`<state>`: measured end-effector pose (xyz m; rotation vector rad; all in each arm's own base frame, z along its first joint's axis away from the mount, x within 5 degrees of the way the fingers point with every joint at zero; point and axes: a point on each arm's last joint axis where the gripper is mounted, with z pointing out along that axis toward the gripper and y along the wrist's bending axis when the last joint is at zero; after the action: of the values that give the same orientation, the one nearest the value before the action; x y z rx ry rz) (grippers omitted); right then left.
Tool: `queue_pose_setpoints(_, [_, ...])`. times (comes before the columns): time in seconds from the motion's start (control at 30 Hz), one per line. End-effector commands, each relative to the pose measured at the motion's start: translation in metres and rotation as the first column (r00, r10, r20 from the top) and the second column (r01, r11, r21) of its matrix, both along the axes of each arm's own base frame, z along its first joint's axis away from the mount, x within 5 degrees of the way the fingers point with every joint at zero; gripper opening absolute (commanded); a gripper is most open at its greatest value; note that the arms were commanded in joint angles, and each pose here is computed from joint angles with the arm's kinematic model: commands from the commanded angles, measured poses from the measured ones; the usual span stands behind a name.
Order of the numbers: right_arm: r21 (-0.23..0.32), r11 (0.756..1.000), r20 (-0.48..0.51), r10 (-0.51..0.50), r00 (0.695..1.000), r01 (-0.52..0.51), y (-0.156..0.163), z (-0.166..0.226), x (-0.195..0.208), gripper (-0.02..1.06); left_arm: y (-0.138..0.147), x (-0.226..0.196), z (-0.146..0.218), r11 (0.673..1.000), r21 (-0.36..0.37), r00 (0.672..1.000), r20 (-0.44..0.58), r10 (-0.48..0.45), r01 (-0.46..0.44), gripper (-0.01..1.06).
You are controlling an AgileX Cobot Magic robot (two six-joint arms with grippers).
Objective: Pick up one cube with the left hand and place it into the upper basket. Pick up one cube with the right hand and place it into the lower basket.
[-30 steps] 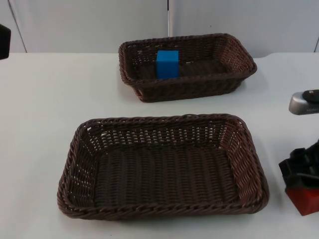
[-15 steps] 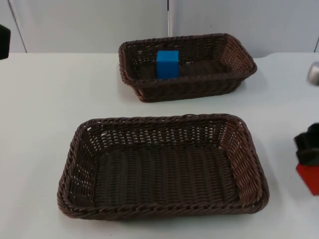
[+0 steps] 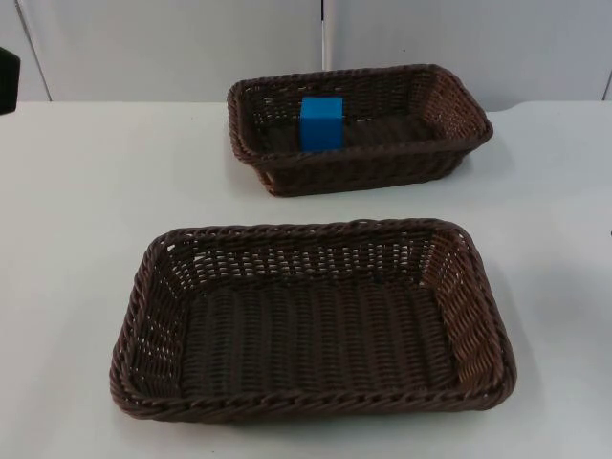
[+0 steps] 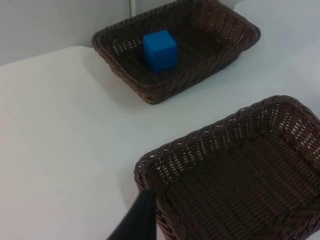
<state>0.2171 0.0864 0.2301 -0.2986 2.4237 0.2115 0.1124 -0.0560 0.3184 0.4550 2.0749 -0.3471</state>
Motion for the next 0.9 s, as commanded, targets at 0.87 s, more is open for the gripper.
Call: queue_pose_setpoints(0.87, [-0.033,0.999,-0.026,0.036,0.999,-0.037,0.0003,0.0011,-0.0044,0.00,0.0008,-0.0002,-0.0003,1.000,0.005,1.000,0.010,0.004,-0.005,0.97])
